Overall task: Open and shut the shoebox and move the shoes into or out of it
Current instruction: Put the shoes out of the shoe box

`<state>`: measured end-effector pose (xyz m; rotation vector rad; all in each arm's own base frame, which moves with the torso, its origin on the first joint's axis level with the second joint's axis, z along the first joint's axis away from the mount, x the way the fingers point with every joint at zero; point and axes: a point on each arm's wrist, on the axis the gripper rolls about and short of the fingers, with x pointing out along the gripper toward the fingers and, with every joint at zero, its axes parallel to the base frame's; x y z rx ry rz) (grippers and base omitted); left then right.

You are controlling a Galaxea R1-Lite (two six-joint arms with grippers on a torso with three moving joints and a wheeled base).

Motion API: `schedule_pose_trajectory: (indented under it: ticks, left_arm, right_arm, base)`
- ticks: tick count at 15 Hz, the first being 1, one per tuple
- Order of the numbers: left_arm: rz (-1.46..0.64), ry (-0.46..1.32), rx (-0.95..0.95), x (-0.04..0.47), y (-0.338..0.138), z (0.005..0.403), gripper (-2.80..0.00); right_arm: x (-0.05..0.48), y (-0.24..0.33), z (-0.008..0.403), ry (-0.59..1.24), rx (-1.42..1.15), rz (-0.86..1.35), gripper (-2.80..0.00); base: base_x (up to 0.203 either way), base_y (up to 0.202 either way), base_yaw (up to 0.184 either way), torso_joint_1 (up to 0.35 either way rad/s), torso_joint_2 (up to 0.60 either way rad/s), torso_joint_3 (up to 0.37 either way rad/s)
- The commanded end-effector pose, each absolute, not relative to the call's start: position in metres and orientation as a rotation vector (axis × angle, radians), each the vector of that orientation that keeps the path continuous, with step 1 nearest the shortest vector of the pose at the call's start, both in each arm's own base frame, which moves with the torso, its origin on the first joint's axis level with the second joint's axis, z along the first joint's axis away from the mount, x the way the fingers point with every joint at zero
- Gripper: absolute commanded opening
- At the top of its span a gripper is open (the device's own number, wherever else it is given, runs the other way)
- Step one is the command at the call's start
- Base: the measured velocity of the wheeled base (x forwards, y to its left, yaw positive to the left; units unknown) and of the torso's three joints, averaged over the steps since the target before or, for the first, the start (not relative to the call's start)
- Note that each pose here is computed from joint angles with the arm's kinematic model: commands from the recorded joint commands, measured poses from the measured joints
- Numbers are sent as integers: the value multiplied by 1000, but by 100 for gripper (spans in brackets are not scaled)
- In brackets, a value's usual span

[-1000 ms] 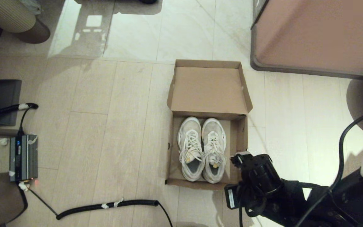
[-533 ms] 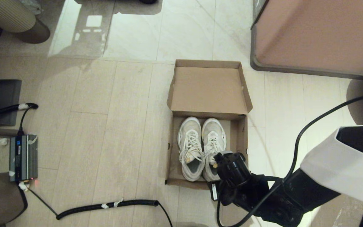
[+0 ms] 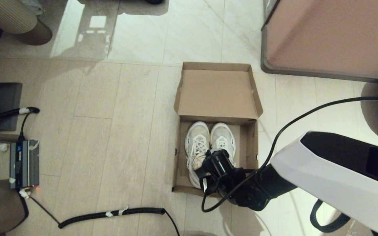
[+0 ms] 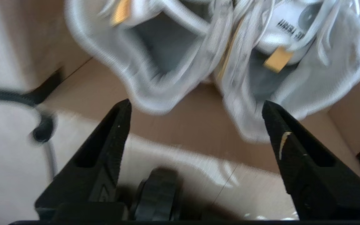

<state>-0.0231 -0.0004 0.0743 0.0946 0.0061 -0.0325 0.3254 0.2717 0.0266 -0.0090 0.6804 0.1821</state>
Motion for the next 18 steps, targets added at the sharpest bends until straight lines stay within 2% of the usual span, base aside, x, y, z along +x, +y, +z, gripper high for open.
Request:
schedule_pose_trajectory:
  ticks: [1, 13, 14, 18]
  left_arm:
    - [-34, 9, 95, -23, 0, 74, -280]
    - [-33, 9, 95, -23, 0, 74, -280]
    - [-34, 8, 95, -23, 0, 74, -280]
    - [-33, 8, 95, -23, 0, 74, -280]
  right_arm:
    - [338, 279, 12, 674, -13, 157, 0]
    - [393, 278, -27, 653, -33, 17, 0]
    - [396, 279, -26, 647, -30, 17, -280]
    - [395, 281, -30, 696, -55, 20, -280]
  base:
    - [0, 0, 0, 0, 0, 0]
    - [0, 0, 0, 0, 0, 0]
    - [0, 0, 0, 0, 0, 0]
    - [0, 0, 0, 0, 0, 0]
